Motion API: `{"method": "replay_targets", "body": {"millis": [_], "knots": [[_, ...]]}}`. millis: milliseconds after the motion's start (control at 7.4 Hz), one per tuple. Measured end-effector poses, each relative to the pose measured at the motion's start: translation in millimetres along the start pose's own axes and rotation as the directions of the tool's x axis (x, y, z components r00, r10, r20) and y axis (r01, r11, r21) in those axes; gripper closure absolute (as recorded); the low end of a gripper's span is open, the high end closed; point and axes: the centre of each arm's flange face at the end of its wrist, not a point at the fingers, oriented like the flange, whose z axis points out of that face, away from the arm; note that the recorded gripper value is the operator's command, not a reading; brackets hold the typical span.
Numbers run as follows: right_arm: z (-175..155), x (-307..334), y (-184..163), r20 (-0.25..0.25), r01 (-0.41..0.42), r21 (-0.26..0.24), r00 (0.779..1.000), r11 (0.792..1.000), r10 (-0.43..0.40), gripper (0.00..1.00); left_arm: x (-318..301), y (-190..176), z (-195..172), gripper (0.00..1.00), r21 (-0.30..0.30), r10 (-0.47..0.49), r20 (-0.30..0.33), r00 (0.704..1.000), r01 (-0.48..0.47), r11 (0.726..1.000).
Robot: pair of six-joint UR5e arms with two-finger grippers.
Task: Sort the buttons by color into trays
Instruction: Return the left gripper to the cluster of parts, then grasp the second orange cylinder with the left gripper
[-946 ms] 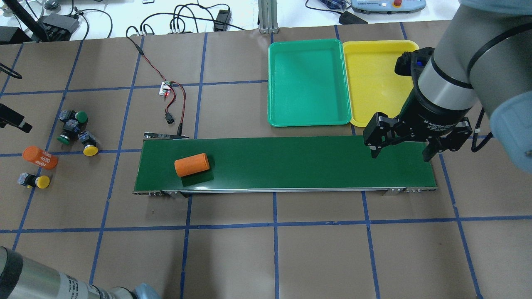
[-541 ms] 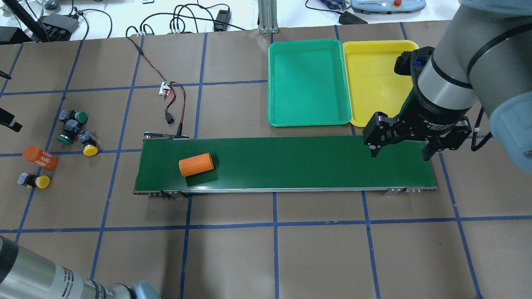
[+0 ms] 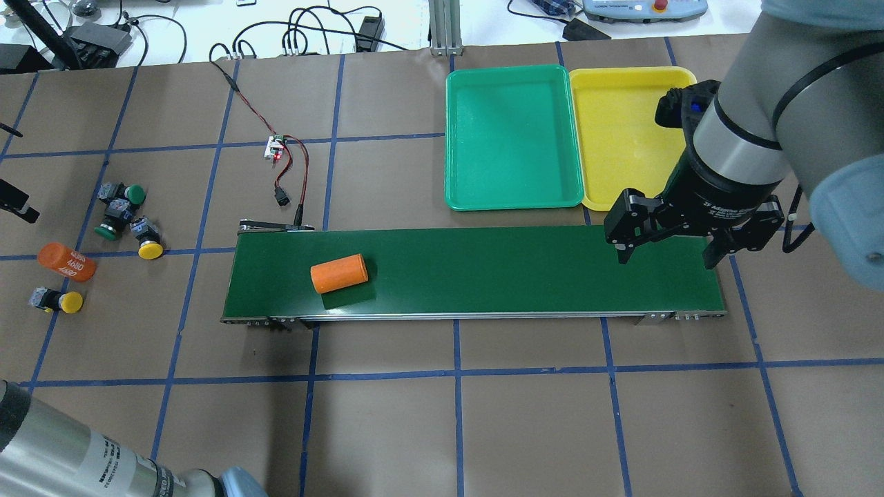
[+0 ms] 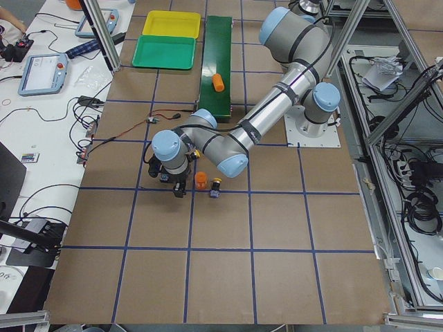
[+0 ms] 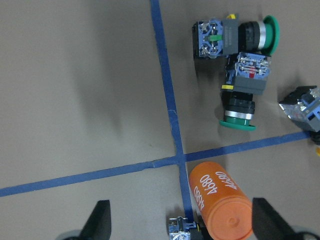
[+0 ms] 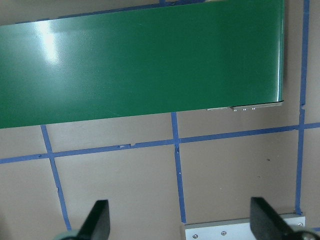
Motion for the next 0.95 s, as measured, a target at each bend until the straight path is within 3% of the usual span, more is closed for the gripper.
{"method": "replay_targets", "body": {"millis": [541, 946], "knots": [[1, 0, 0, -0.002, 0.000, -0.002, 1.000, 1.000, 0.000, 0.00, -28, 14, 22, 0.00, -0.025, -0.033, -0.018, 0.999, 0.032, 0.999], [0, -1, 1, 0.009, 0.005, 0.000, 1.000, 1.000, -0.005, 0.00, -10, 17, 41, 0.00, -0.065, -0.044, -0.081, 0.996, 0.039, 0.997]]}}
